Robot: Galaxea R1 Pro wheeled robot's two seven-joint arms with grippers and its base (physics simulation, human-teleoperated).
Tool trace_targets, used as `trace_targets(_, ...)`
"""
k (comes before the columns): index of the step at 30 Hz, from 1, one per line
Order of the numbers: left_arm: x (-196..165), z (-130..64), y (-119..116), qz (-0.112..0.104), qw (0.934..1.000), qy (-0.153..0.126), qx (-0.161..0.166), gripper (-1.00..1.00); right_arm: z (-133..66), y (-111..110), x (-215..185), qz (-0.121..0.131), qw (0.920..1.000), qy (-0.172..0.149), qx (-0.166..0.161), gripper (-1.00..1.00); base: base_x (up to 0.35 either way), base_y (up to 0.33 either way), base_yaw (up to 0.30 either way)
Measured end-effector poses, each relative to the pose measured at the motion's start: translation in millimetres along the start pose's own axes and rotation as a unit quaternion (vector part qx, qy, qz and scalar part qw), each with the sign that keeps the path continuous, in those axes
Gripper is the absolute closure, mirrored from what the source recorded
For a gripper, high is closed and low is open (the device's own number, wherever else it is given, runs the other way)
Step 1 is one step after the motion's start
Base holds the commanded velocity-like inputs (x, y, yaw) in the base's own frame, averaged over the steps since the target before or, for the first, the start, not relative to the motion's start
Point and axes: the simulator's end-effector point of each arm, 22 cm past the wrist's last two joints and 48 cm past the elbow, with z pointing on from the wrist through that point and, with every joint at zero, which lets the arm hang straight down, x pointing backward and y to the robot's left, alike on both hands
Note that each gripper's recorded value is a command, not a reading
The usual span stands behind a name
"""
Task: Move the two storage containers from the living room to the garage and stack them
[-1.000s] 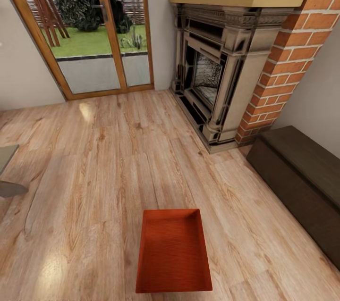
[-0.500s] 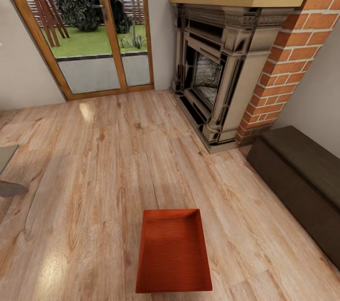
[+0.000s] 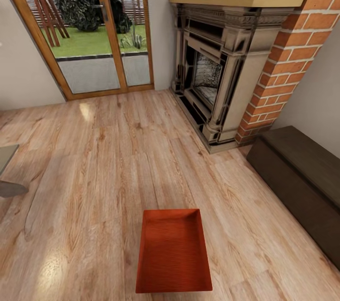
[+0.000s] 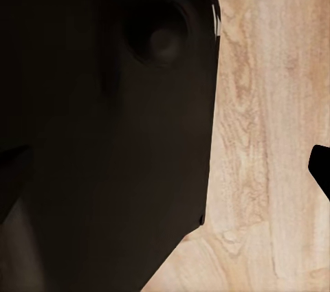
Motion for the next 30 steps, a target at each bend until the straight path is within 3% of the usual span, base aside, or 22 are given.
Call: trace_targets(30, 0.0, 0.0, 0.0, 0.000, 1.0000, 0.000, 0.000, -1.00, 0.1, -0.7, 0.0, 0.000, 1.0000, 0.000, 0.000, -1.00, 0.000, 0.000, 0.035)
